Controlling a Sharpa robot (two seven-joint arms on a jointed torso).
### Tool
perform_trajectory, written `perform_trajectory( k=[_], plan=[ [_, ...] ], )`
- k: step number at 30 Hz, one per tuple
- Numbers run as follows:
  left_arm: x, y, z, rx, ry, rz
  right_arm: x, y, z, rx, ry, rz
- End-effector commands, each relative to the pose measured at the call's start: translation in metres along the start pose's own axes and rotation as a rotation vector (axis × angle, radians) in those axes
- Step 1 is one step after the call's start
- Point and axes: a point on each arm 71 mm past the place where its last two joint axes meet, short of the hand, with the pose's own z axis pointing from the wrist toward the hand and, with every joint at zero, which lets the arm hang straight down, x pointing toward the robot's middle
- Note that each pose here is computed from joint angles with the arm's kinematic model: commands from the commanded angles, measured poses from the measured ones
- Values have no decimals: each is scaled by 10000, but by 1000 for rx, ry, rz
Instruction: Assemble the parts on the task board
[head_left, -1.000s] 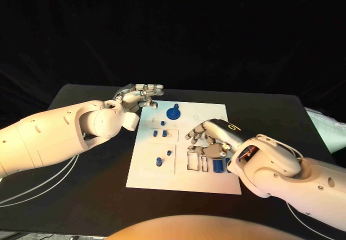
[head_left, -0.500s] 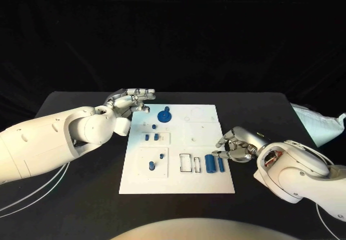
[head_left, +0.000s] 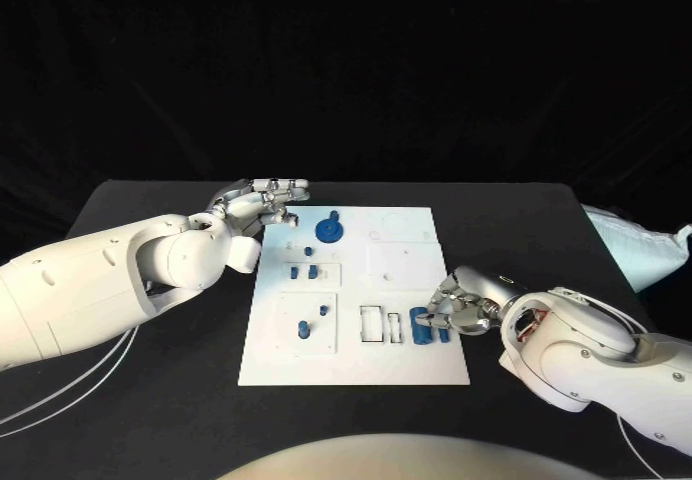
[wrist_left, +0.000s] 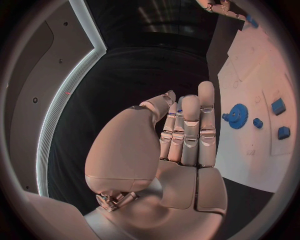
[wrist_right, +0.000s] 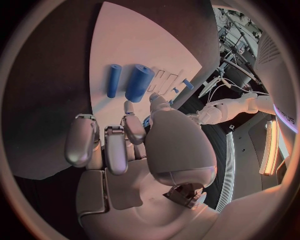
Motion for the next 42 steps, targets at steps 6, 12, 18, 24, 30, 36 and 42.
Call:
perform_trajectory(
  k=[6,12,18,24,30,36,42],
  plan=[
    [18,0,0,3,22,-4,65,-8,19,9,38,-102],
    [18,2,-1,0,23,-5,85,17,32,2,40,-118],
    [16,6,-2,-2,25,-5,151,58,56,-7,58,-117],
    [19,9,-3,-5,28,-6,222,74,78,-7,73,-108],
    [20,11,-4,-7,31,-6,229,61,94,1,60,-80],
    [24,13,-5,-9,34,-5,224,68,90,7,49,-27],
    [23,14,-5,-10,35,-4,122,160,46,-12,-17,80]
  ],
)
